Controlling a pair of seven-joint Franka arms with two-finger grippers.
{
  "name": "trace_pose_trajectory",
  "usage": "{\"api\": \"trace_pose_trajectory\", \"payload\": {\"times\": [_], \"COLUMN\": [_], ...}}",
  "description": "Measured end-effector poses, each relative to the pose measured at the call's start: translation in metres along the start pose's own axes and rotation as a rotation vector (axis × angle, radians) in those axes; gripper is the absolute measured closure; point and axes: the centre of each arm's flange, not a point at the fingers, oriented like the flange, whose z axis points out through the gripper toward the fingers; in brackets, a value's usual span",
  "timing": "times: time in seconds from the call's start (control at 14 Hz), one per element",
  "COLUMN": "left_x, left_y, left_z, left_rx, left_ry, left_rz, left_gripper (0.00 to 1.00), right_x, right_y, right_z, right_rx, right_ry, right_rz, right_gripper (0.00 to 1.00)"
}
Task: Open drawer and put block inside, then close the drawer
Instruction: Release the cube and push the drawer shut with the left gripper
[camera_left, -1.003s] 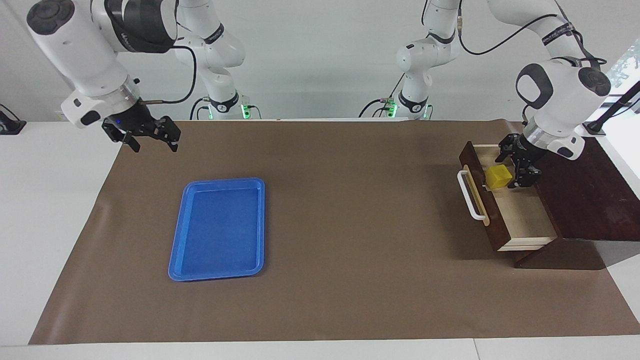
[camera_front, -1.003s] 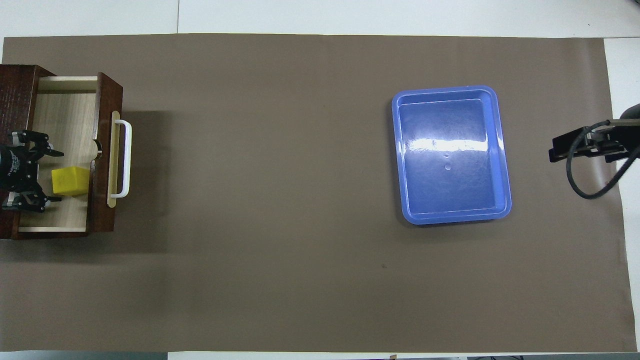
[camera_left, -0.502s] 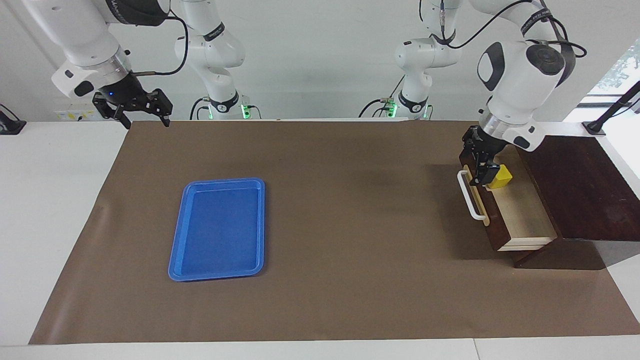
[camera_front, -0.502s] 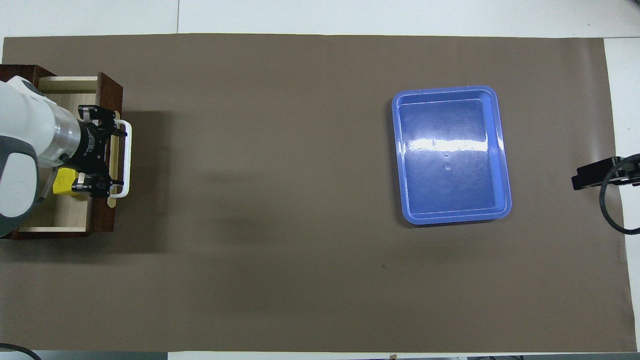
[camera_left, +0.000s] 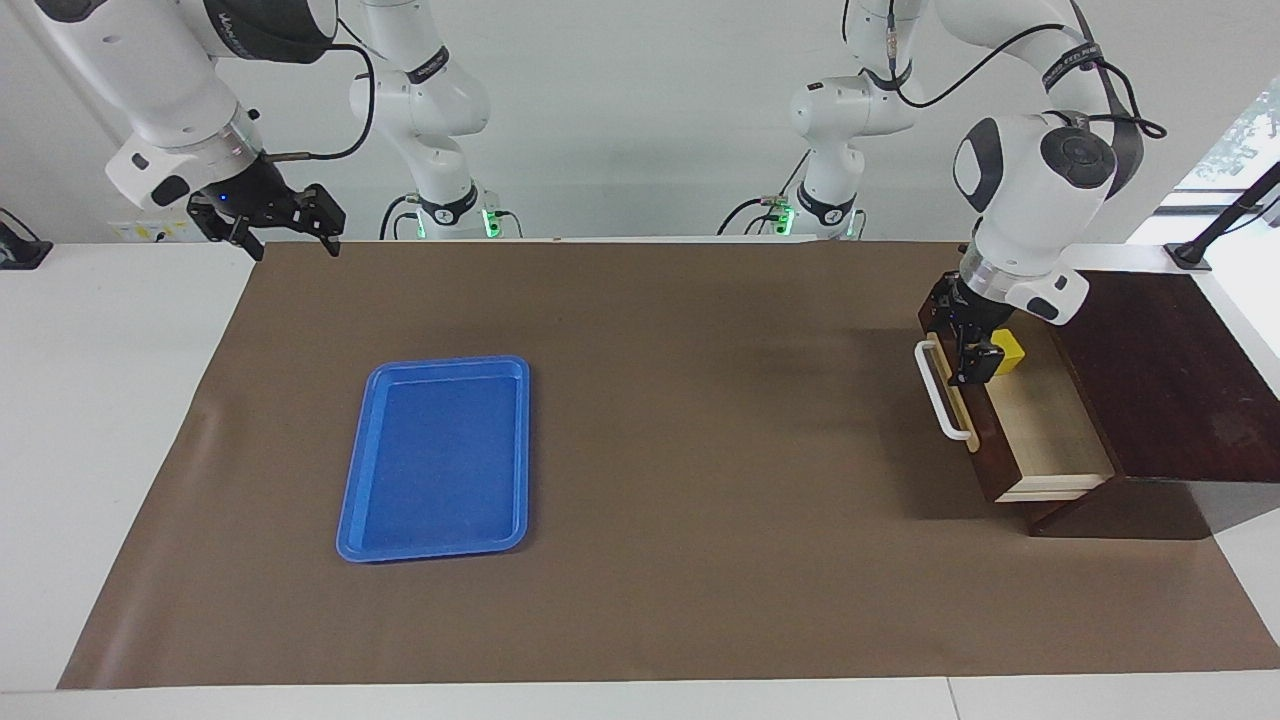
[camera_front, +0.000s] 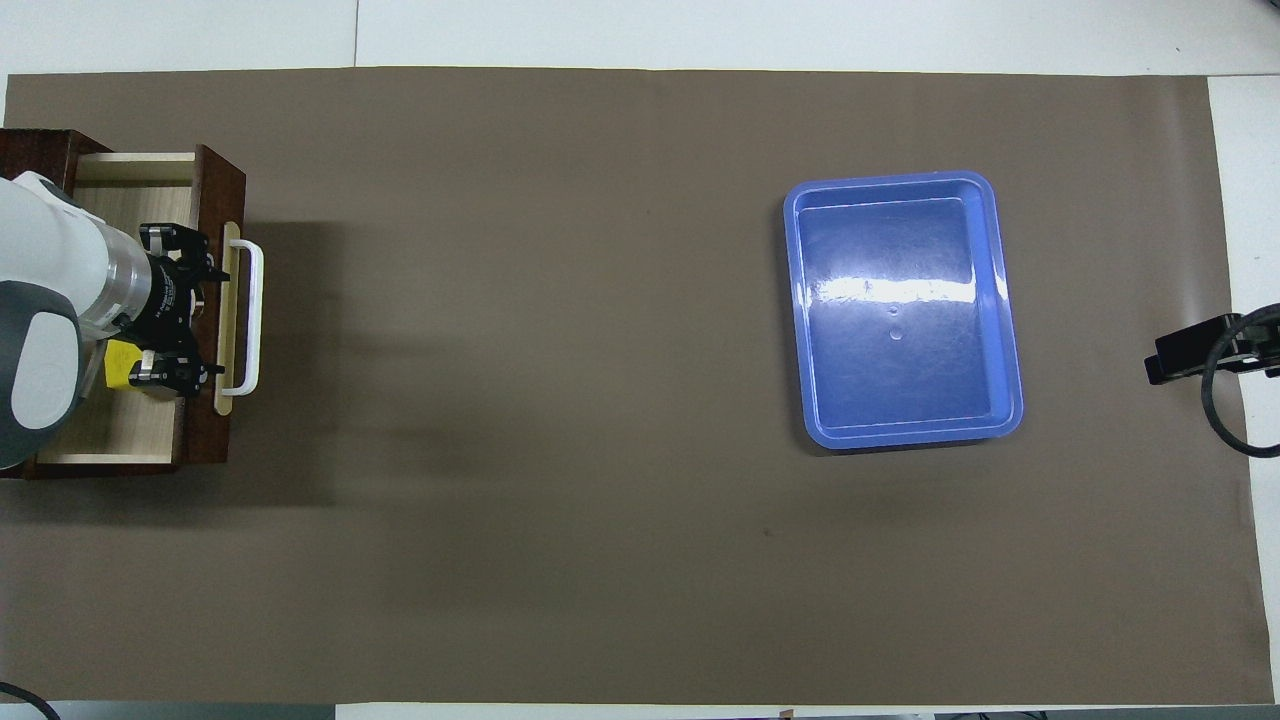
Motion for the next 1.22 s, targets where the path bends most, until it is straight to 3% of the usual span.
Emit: {"api": "trace_pose_trajectory", "payload": {"times": [0.43, 0.93, 1.22], "left_x": [0.029, 0.101, 0.123], "left_y": [0.003, 0.0, -0.003], "left_z": [0.004, 0.006, 0.007], "left_rx": [-0.028, -0.055, -0.057], "left_ry": [0.002, 0.012, 0.016], "left_rz": [0.005, 0.047, 0.045], "left_gripper": [0.0, 0.0, 0.0], "right_x": [0.003, 0.011, 0.017], "right_y": [0.003, 0.004, 0.004], "right_z": [-0.004, -0.002, 0.005], "right_rx": [-0.024, -0.037, -0.037], "right_ry": [0.023, 0.052, 0.056], "right_rz": [0.003, 0.001, 0.0], "right_gripper": [0.0, 0.0, 0.0]}}
